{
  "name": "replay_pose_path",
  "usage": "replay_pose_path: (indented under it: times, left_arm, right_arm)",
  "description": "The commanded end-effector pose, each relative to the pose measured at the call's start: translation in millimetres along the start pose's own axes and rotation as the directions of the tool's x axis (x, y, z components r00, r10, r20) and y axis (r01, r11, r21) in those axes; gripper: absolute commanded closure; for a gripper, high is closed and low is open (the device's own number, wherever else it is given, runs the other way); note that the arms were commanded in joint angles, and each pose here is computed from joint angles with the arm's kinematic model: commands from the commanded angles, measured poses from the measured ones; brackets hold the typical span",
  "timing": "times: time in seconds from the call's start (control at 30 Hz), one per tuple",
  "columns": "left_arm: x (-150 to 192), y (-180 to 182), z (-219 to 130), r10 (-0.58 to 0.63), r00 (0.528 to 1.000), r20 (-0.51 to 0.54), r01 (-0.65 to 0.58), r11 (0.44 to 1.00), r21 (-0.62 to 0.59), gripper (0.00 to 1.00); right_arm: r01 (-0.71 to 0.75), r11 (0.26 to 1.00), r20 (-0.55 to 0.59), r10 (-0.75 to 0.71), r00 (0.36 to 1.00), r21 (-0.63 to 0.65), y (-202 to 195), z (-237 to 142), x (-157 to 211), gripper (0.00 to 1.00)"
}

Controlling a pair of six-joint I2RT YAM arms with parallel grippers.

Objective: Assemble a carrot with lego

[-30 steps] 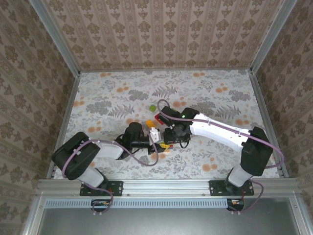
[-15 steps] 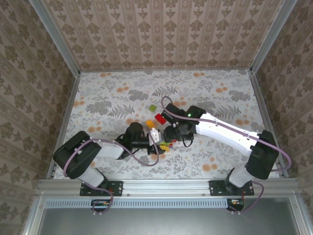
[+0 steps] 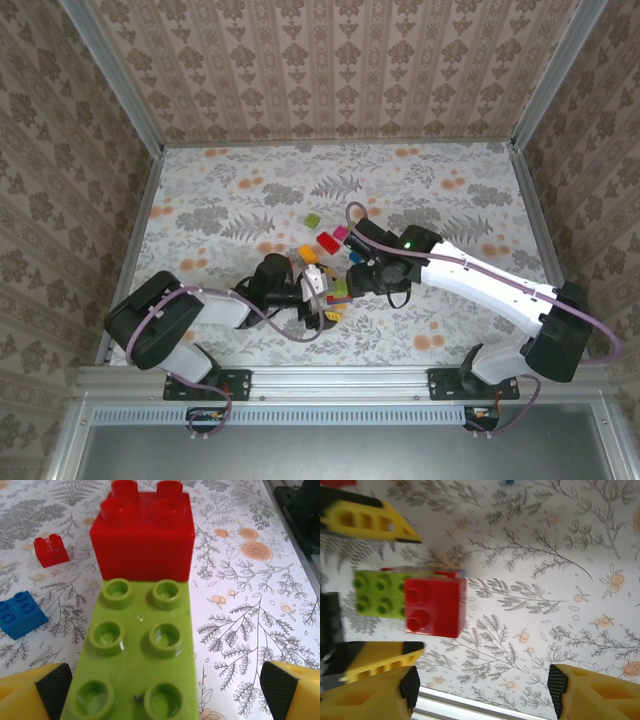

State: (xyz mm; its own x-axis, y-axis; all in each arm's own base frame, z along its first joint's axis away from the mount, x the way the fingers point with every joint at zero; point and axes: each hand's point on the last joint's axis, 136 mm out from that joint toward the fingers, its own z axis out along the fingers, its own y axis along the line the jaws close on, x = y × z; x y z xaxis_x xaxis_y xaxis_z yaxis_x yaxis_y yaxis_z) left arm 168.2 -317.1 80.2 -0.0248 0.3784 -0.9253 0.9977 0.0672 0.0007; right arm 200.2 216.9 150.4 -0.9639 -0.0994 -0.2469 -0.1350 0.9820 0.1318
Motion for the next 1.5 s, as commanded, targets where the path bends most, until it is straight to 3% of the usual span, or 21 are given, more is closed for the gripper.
replay_pose_path:
  times: [0.0,0.33,0.77,1.1,1.47]
  left_arm:
    - [-16.1,-4.1,-11.7,0.008,0.998,0.064,-0.009,1.0,0.011,0.0]
    - [-27.4,-9.7,-21.5,0.003,0.995,0.103,-0.007,0.999,0.046,0.0]
    - [-24.8,-9.9,-17.7,-0.016,0.996,0.083,0.011,0.998,0.068,0.0]
    - [-19.2,21.7,-23.4,-0.008,0.996,0.09,0.019,0.992,-0.122,0.0]
    - [-19.9,12.4,-22.3,-0.015,0.994,0.104,0.021,0.998,-0.058,0.0]
  right_arm:
    - [-0.018,1.0,-0.027,0.018,0.999,0.003,-10.6,2.1,17.5,0.29]
    - [-0.028,1.0,-0.049,0.027,0.998,-0.006,-16.1,24.5,32.7,0.29]
    - [-0.031,1.0,-0.018,0.031,0.999,0.007,-14.6,32.1,13.3,0.3]
    - [-0.042,0.997,-0.022,0.044,0.999,0.063,-23.8,42.6,0.7,0.3]
    - [-0.05,0.992,-0.014,0.052,0.999,0.119,-40.3,43.5,-13.5,0.31]
